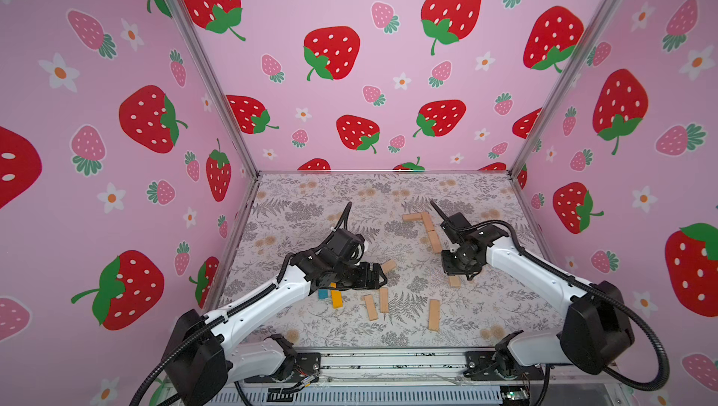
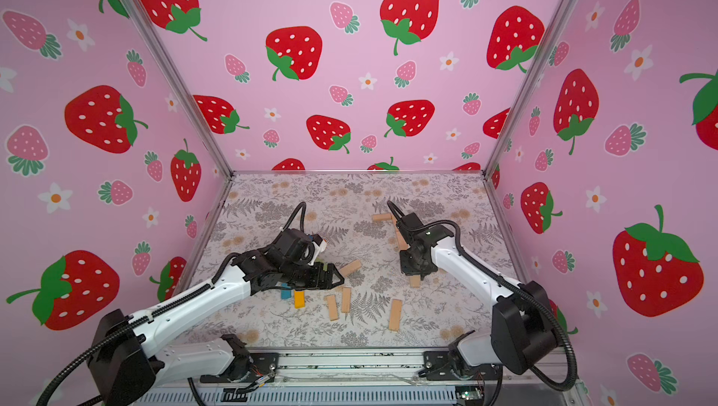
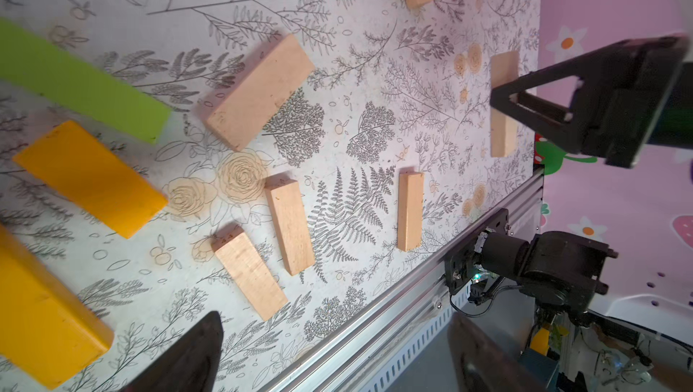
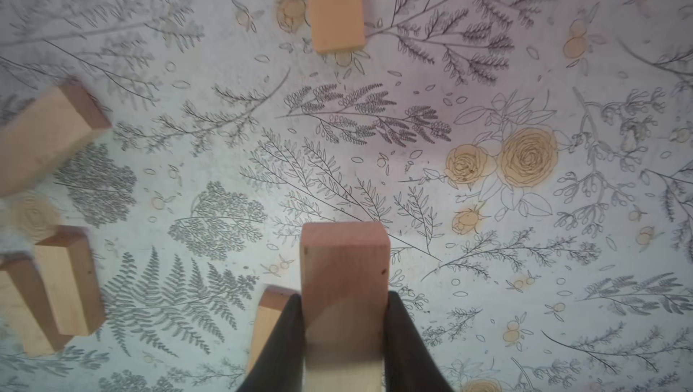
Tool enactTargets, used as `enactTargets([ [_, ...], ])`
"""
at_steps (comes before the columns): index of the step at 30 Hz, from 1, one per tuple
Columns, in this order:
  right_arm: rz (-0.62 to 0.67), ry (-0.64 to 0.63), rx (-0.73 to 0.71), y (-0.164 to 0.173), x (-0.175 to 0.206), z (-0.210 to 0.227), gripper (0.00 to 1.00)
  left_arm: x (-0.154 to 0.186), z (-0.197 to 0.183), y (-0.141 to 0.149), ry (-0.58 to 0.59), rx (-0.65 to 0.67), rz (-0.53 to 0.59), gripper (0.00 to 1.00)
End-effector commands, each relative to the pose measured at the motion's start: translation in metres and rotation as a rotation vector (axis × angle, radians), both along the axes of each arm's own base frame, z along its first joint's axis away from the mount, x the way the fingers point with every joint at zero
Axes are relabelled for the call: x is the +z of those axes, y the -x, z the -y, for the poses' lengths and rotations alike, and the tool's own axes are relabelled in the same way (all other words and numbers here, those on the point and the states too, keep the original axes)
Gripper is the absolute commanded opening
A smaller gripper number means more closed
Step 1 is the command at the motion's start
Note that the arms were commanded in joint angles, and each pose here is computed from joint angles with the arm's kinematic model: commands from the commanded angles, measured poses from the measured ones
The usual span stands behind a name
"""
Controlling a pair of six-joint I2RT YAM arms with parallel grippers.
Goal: Assemble a giraffe with building blocks
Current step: Pick up the building block from the center of the board, then assemble the building block at the center of the board.
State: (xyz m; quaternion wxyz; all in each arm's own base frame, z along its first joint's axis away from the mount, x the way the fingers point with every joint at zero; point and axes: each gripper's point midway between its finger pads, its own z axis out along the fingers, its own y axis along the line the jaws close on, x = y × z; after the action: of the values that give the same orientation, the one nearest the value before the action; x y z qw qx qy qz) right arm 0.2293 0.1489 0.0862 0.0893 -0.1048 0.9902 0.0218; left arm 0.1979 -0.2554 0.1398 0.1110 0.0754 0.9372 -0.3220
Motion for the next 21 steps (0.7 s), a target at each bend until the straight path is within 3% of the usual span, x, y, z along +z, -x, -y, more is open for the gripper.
enactTargets([
  [1,-0.06,-0.006,0.088,0.006,-0.019,-0.004,0.25,0.019,0.024,-0.009,0.081,-0.01,0.027,0.95],
  [15,-0.106,0.013,0.101,-0.04,-0.061,-0.003,0.29,0.021,0.037,-0.012,0.065,-0.039,0.045,0.95],
  [21,-0.108,0.003,0.082,-0.054,-0.065,-0.007,0.38,0.02,0.036,-0.013,0.058,-0.039,0.047,0.95],
])
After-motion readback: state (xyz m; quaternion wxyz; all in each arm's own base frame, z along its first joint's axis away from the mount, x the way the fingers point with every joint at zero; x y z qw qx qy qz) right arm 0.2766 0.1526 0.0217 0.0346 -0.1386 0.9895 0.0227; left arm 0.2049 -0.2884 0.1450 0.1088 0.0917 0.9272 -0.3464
